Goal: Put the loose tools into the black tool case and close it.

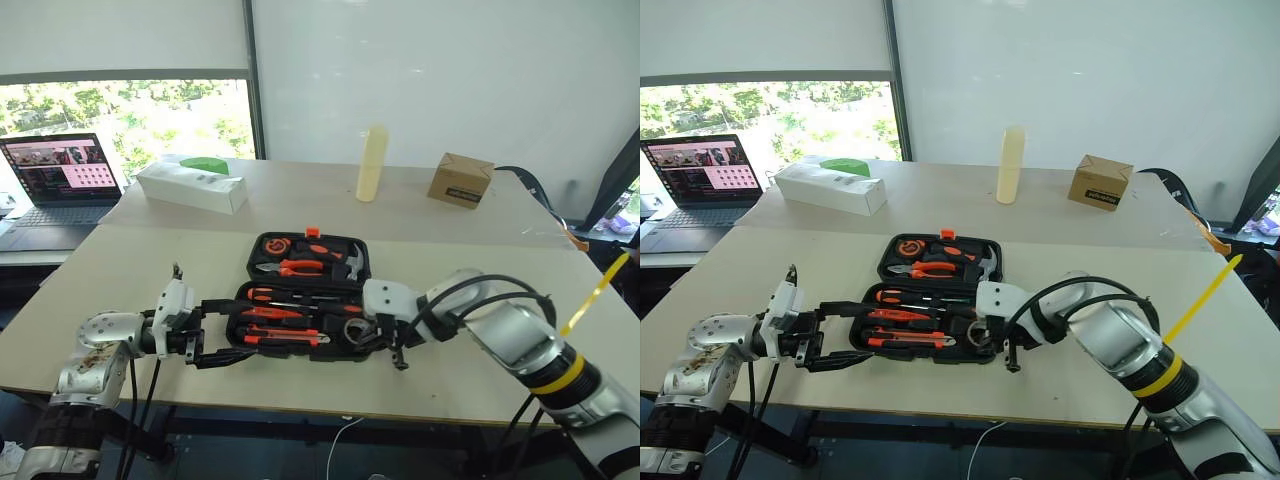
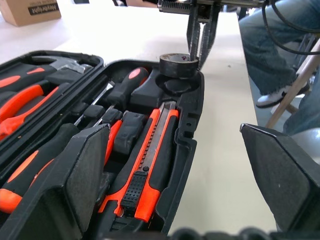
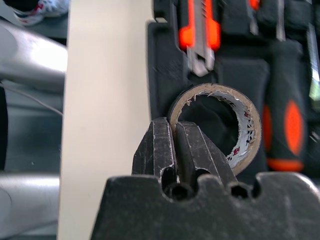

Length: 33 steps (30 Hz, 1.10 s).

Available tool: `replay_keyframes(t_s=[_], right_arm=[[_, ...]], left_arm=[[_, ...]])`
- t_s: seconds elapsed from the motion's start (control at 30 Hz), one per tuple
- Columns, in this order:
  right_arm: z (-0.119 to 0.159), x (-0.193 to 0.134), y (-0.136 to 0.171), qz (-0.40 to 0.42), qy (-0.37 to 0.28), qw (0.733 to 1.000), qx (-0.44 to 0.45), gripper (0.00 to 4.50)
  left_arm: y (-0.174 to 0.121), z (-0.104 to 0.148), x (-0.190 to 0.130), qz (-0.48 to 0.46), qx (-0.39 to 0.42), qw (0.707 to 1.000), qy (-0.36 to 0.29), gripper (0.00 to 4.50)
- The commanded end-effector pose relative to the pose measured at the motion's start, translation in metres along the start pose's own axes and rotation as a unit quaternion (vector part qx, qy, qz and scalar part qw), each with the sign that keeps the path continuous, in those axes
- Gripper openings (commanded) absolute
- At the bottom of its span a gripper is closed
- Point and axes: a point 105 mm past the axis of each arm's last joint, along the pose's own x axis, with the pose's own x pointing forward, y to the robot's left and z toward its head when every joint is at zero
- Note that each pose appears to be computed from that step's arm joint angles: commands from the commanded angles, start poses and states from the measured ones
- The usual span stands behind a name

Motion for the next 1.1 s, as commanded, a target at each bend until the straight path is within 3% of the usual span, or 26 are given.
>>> replay_keyframes(t_s=[0.03,0.2,0.3,0.5,0.57,0.6,0.67,0.77,0.8,0.9,1.03,1.1], right_arm=[[-0.004,0.001,-0.005,-0.012,0.014,1.0,-0.002,0.03],[-0.013,0.005,-0.01,-0.019,0.031,0.999,0.01,0.03],[-0.016,0.002,-0.01,-0.016,0.037,0.999,-0.014,0.97],[0.016,-0.032,-0.015,-0.032,-0.086,0.995,-0.025,2.96],[0.016,-0.055,-0.021,-0.062,-0.135,0.989,-0.015,2.96],[0.009,-0.064,-0.025,-0.086,-0.147,0.985,0.001,2.99],[-0.007,-0.076,-0.033,-0.139,-0.155,0.978,0.001,2.4],[-0.041,-0.078,-0.04,-0.215,-0.106,0.971,0.013,1.45],[-0.052,-0.075,-0.039,-0.232,-0.089,0.969,0.014,1.25],[-0.064,-0.065,-0.044,-0.291,-0.083,0.953,0.014,0.15],[-0.072,-0.046,-0.051,-0.332,-0.077,0.94,0.024,0.0],[-0.074,-0.038,-0.053,-0.335,-0.073,0.939,0.029,0.0]], left_arm=[[-0.001,0.003,-0.004,0.001,0.017,1.0,0.003,4.5],[-0.001,0.002,-0.007,0.008,0.016,1.0,0.007,4.5],[0.0,0.001,-0.009,0.017,0.015,1.0,0.012,4.5],[0.012,0.001,-0.022,0.083,0.002,0.996,0.016,4.5],[0.023,-0.001,-0.036,0.132,-0.021,0.991,0.018,4.5],[0.03,-0.003,-0.044,0.162,-0.032,0.986,0.019,4.23],[0.039,-0.006,-0.056,0.208,-0.051,0.977,0.016,3.69],[0.056,-0.017,-0.068,0.285,-0.069,0.955,0.037,2.6],[0.06,-0.022,-0.069,0.307,-0.074,0.948,0.047,2.49],[0.07,-0.032,-0.065,0.347,-0.082,0.932,0.065,1.35],[0.071,-0.044,-0.044,0.345,-0.096,0.93,0.079,0.09],[0.068,-0.05,-0.031,0.327,-0.106,0.934,0.095,0.09]])
